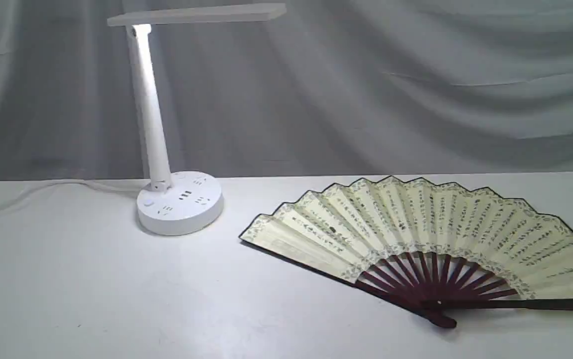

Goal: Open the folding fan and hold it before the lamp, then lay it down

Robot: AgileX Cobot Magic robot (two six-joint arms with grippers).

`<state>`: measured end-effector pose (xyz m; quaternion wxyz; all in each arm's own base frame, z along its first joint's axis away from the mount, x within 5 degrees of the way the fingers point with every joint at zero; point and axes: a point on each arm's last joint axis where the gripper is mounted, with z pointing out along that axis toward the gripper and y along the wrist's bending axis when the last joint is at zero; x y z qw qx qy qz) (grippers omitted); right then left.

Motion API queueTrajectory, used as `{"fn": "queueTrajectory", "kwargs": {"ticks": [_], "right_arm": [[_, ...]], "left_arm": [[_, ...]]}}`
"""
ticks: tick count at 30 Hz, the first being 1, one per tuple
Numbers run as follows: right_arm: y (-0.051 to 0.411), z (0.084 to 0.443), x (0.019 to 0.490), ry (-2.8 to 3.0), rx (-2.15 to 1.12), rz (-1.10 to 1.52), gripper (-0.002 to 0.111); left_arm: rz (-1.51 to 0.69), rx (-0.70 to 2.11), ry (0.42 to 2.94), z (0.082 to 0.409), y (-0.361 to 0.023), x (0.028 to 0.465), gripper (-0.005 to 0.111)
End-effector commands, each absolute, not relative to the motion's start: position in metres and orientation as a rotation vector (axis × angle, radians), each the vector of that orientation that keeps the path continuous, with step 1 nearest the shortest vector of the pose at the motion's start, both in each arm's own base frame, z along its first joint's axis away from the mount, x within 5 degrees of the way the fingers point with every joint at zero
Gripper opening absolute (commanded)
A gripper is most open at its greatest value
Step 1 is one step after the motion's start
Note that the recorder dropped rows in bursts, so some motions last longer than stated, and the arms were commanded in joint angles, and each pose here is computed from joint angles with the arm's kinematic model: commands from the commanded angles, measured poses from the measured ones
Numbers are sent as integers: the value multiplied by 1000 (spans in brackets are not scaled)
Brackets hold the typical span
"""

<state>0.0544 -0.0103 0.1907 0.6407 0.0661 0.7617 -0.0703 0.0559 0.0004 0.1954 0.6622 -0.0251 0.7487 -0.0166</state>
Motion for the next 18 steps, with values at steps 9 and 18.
{"fn": "queueTrajectory", "kwargs": {"ticks": [9,18], "right_arm": [[-11,192,54,1714,142,-172,0],[-11,192,55,1709,146,-168,0]], "left_arm": [[-46,-57,1692,194,0,56,0],[-46,-57,1692,194,0,56,0]]}}
